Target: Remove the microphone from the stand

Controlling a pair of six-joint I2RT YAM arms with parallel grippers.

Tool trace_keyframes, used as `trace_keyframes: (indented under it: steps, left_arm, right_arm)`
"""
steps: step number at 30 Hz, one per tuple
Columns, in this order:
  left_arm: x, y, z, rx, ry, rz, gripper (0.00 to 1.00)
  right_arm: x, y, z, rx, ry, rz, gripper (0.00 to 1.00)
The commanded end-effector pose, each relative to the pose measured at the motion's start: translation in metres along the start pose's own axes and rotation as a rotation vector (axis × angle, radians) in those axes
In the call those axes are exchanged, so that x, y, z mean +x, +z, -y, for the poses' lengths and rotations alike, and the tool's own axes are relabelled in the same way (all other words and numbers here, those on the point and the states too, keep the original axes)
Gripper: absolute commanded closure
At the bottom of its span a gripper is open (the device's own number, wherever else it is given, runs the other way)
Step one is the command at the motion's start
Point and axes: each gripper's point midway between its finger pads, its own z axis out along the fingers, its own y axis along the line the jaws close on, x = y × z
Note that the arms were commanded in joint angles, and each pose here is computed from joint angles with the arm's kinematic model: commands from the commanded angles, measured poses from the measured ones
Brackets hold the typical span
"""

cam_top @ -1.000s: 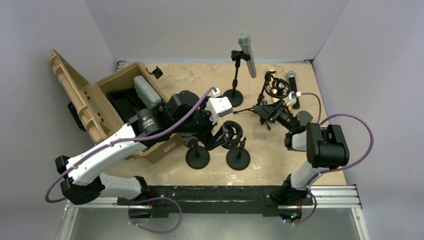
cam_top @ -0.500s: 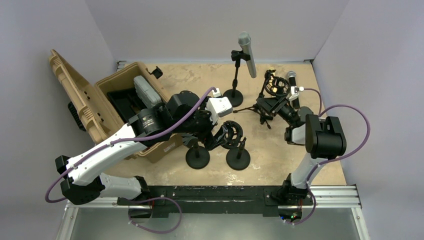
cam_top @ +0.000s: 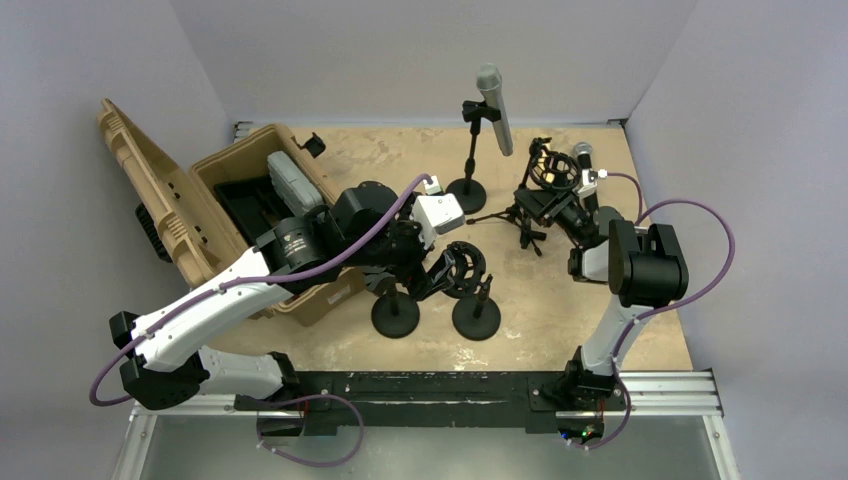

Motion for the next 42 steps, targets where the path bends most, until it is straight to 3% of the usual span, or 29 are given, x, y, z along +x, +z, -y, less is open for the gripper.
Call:
trace_keyframes:
  steps: [1,7,11,17,24,34,42]
  left_arm:
    - [-0.014,-0.011,0.003,0.004,0.036,0.055,0.16]
    - [-0.014,-0.012,0.003,0.003,0.036,0.056,0.16]
    - [-0.013,-0.012,0.003,0.003,0.035,0.054,0.16]
    - [-0.015,-0.014,0.003,0.001,0.036,0.061,0.16]
    - [-0.015,-0.015,0.004,0.006,0.037,0.063,0.16]
    - [-0.014,-0.013,0.003,0.004,0.036,0.054,0.16]
    - [-0.014,-0.012,0.002,-0.003,0.035,0.052,0.16]
  right_arm:
    - [-0.020,0.009,-0.004,-0.011,-0.056,0.047,0.58]
    - [-0.023,0.011,0.009,0.050,-0.068,0.051,0.76]
    - [-0.029,0.011,0.038,0.217,-0.113,0.041,1.00]
    - [-0.059,-0.002,0.066,0.558,-0.321,0.069,1.00]
    - [-0.068,-0.022,0.041,0.701,-0.409,0.071,1.00]
    - [-0.032,-0.012,0.016,0.679,-0.444,-0.045,1.00]
    - [0.026,0.001,-0.016,0.429,-0.394,-0.179,1.00]
